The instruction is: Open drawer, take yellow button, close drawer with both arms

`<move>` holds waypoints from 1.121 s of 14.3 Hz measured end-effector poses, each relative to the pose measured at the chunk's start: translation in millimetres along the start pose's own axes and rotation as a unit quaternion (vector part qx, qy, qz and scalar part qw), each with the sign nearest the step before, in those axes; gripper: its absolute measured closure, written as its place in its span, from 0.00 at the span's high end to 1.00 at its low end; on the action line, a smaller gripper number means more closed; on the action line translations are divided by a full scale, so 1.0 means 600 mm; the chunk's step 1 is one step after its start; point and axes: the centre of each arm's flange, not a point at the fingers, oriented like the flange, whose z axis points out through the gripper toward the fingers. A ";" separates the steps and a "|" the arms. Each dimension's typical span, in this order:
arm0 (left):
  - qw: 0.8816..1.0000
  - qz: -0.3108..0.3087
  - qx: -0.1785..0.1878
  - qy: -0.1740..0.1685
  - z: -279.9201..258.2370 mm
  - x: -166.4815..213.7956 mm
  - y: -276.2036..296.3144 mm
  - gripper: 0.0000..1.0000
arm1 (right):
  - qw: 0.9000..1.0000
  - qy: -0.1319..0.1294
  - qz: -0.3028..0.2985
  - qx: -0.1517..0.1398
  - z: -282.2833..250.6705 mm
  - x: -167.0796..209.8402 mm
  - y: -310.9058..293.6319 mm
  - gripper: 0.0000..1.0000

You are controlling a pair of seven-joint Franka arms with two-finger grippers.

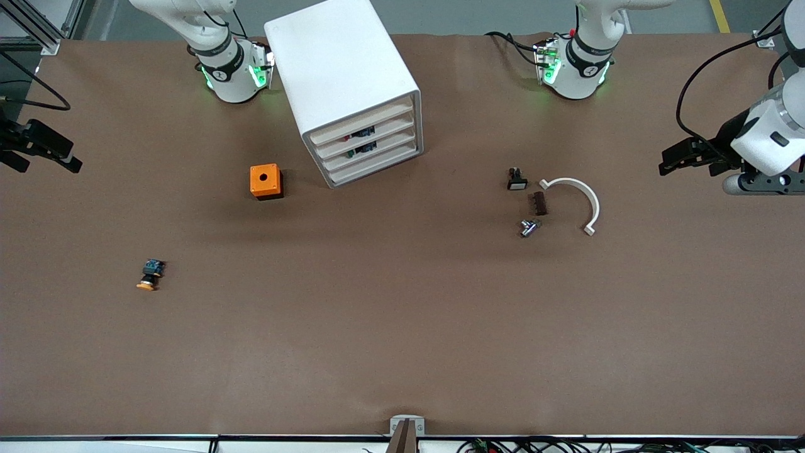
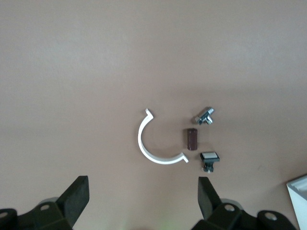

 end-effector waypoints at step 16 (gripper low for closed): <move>1.000 0.005 0.001 0.027 -0.110 -0.021 0.009 1.00 | 1.000 -0.002 -0.002 -0.003 0.001 0.000 -0.002 1.00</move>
